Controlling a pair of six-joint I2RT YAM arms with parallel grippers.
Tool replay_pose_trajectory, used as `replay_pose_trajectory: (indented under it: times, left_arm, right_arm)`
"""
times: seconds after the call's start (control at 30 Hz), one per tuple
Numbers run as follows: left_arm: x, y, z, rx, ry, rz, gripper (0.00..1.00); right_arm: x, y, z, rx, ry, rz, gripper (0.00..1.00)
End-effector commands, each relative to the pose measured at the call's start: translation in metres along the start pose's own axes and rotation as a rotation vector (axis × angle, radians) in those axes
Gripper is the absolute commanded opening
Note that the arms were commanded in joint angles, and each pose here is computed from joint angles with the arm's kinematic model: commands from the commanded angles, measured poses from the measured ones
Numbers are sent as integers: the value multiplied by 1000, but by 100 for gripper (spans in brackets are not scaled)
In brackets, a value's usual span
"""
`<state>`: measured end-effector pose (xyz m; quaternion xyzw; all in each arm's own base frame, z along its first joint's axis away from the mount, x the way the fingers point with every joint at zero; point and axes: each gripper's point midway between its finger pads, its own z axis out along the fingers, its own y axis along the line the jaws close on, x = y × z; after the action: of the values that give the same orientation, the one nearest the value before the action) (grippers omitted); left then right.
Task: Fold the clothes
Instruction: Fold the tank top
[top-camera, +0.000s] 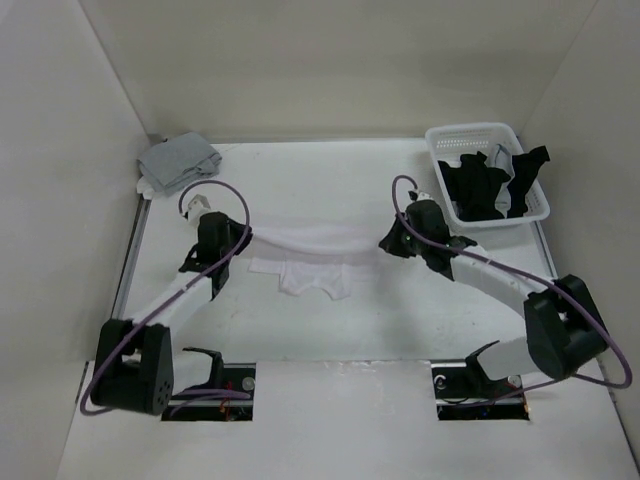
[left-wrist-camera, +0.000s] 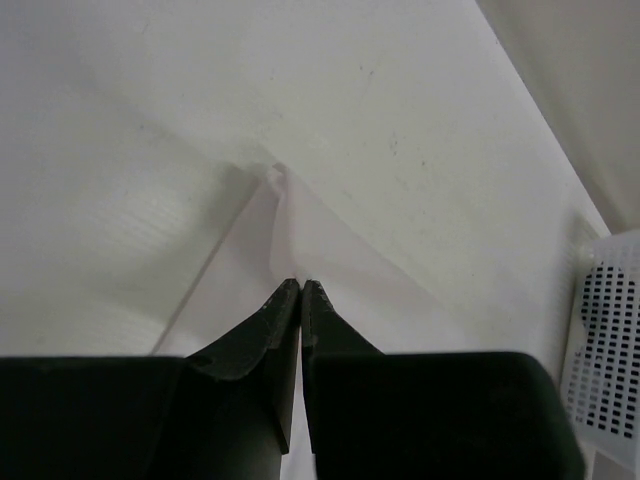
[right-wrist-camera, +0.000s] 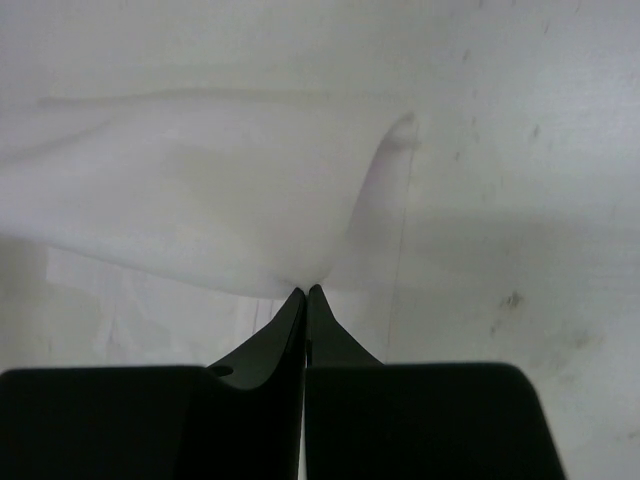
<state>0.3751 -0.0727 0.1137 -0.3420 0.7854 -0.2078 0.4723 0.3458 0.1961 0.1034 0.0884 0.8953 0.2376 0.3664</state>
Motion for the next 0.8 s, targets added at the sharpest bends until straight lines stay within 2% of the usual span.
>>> replay_pose_trajectory:
  times: [0.0, 0.33, 0.6, 0.7, 0.77]
  left_arm:
    - [-11, -7, -29, 92, -54, -39, 3]
    - [10, 28, -82, 113, -20, -41, 4]
    - [54, 82, -84, 0, 78, -28, 8]
    - [59, 92, -83, -34, 88, -42, 23]
    - [49, 91, -85, -36, 62, -51, 33]
  right_arm:
    - [6, 11, -19, -27, -71, -10, 1]
    - [86, -13, -46, 9, 24, -50, 2]
    - [115, -27, -43, 58, 106, -36, 6]
    - [118, -30, -40, 79, 117, -32, 20]
    - [112, -29, -43, 78, 92, -29, 34]
